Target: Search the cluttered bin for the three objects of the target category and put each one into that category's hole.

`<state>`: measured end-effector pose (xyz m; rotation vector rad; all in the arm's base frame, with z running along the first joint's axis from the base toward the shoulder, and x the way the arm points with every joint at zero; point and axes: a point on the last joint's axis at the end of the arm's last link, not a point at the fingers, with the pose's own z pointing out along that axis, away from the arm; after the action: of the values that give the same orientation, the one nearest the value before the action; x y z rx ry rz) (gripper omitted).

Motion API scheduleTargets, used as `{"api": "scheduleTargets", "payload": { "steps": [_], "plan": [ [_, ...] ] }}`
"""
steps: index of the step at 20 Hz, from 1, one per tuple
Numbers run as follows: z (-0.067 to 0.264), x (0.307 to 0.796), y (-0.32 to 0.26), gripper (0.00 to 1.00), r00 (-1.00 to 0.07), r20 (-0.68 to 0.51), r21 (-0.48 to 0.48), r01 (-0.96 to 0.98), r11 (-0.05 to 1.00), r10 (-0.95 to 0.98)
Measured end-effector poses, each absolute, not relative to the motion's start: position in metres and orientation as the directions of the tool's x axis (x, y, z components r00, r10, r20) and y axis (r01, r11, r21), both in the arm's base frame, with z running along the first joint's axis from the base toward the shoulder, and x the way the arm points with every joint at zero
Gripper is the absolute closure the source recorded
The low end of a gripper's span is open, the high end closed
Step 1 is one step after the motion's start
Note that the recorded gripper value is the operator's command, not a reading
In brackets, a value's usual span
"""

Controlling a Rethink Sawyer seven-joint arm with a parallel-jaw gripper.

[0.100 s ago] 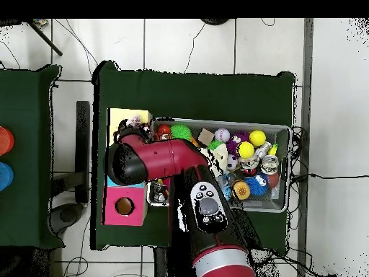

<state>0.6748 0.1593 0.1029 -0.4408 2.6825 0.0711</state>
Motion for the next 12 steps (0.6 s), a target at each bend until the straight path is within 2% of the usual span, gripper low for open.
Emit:
{"api": "scheduleTargets", "payload": {
  "steps": [12],
  "plan": [
    [0.1011, 0.6741, 0.1558, 0.0, -0.865, -0.408, -0.02, -0.312, 0.95, -0.293]
  ]
}}
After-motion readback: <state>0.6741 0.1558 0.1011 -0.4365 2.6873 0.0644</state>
